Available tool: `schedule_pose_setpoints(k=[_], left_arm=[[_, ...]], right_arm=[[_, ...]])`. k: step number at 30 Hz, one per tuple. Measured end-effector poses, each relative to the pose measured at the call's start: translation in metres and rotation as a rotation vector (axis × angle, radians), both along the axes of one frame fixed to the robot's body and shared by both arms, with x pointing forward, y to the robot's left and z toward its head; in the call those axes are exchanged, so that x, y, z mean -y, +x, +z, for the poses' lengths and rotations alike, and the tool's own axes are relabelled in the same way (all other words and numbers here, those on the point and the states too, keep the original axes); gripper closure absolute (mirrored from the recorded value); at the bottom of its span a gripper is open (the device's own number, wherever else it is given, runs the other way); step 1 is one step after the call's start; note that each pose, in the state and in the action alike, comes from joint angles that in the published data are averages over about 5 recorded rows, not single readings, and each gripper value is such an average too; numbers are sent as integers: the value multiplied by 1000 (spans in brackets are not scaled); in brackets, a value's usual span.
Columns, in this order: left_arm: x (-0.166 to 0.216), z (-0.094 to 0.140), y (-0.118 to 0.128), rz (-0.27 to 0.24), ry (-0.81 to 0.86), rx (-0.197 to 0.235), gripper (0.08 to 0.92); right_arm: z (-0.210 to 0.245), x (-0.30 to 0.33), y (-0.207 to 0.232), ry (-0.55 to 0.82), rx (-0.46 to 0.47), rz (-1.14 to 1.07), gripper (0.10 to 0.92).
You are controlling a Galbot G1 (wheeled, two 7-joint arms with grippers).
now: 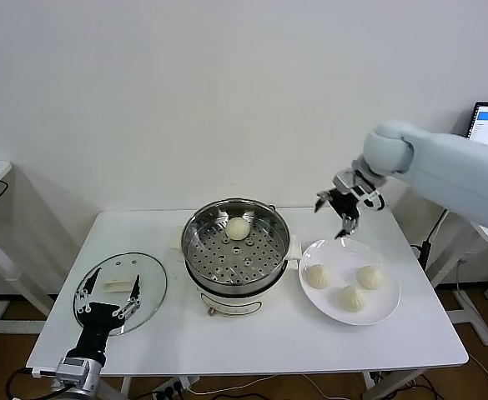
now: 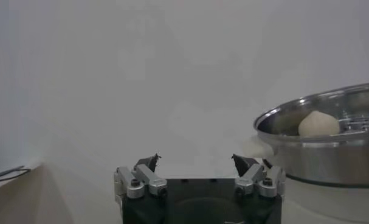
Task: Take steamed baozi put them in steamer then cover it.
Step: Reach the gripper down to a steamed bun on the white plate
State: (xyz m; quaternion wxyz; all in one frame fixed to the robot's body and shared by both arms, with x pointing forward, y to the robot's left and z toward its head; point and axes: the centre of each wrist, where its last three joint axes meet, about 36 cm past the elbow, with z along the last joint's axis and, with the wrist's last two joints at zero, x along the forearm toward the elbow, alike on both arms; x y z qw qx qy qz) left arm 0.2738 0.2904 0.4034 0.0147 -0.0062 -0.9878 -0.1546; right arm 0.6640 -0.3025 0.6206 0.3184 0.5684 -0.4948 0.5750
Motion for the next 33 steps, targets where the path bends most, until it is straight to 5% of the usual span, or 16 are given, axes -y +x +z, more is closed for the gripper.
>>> schedule_pose_setpoints(k=[33], left_arm=[[-2,-12,3,5,-4,-23,177]], right_arm=[[-142,-6,8,18,-111,-219,200]])
